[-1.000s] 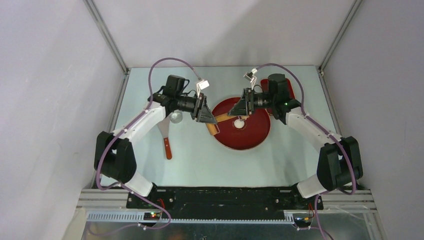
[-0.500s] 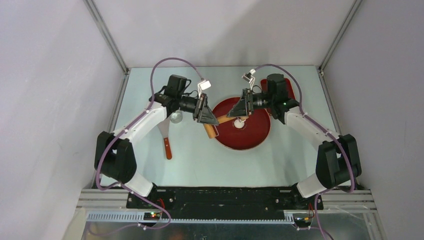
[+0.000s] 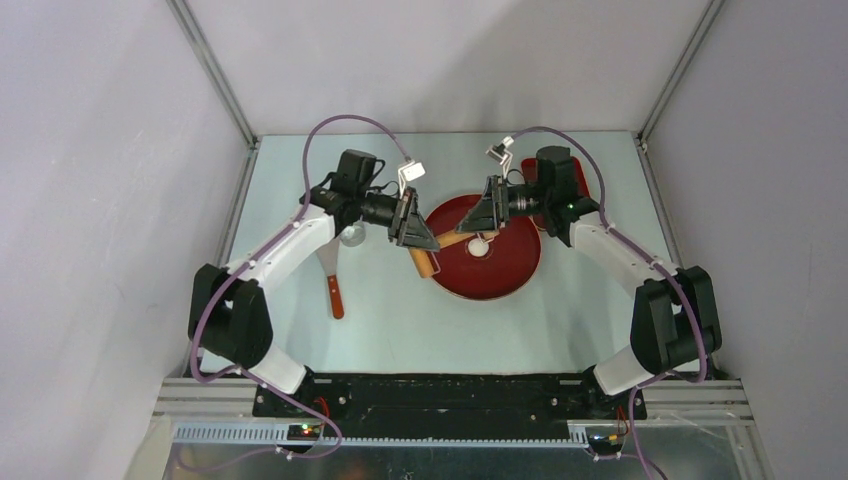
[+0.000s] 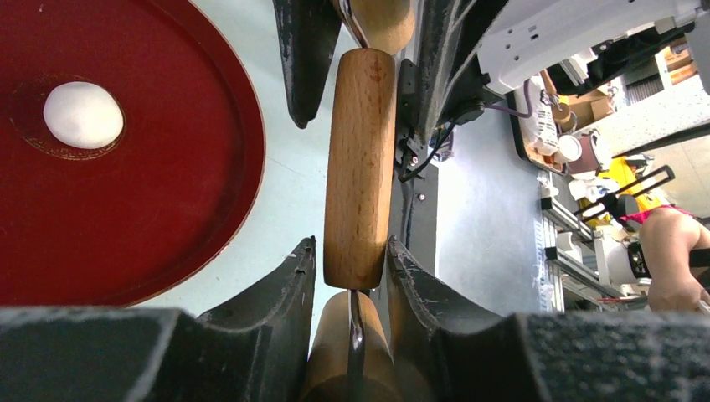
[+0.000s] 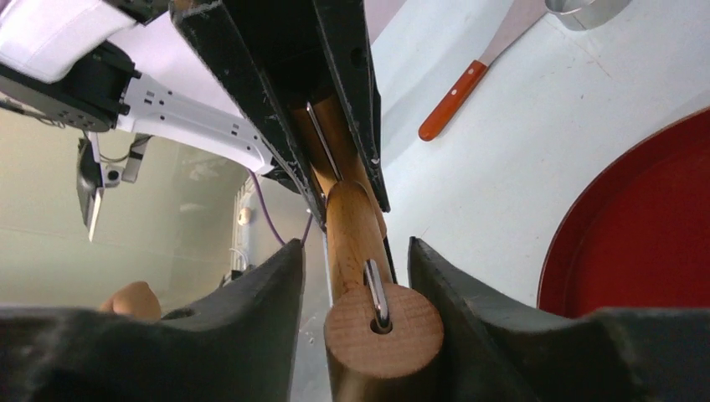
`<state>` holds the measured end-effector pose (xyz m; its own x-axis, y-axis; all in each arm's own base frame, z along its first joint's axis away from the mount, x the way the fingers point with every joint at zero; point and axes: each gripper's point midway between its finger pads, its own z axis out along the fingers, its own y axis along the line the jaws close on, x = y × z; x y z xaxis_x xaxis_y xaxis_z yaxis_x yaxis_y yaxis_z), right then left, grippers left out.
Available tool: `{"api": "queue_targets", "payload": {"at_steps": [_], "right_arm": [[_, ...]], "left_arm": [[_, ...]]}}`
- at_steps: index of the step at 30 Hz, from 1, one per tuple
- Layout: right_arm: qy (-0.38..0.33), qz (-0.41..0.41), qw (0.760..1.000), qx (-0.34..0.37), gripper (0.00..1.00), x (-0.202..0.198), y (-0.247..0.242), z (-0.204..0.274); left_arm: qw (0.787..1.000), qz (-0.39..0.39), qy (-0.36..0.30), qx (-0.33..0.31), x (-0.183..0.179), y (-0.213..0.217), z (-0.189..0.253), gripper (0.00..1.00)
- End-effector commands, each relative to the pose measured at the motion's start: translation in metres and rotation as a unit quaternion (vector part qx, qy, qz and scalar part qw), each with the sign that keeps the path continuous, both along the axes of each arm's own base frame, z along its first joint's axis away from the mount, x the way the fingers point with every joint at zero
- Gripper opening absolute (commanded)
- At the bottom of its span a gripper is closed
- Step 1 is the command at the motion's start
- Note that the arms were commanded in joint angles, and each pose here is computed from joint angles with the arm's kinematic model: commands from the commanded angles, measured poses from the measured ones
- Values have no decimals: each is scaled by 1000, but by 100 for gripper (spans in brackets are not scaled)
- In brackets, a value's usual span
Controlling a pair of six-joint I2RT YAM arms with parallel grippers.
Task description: Roll out the dumpling wrappers from the dough
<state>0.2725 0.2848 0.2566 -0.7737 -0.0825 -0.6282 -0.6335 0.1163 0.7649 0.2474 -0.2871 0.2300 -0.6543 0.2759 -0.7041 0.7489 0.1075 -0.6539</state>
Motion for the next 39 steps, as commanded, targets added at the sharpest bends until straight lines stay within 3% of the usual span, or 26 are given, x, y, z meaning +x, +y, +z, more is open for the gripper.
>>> {"api": "queue_targets", "payload": {"at_steps": [1,5,14,21,27,39], "right_arm": [[-57,16,998,22,66,4,3,16],[-74,37,996,24,80,-4,5,15],[-117,65,991,8,87,-10,0,-7],[-96,65,993,12,86,-1,-9,-16],[-89,68,994,18,75,-4,-6,-10],[-74,92,993,26,69,-15,11,-9]], "left_arm": [[1000,6,-21,3,-4,-5,10,0],[1000,9,-20,4,-2,-5,10,0],[1000,12,-18,-7,1,2,16,0],[1000,11,-27,-12,-3,6,20,0],[1000,13,-26,-8,-3,6,15,0],[999,17,-32,2,0,3,12,0]]}}
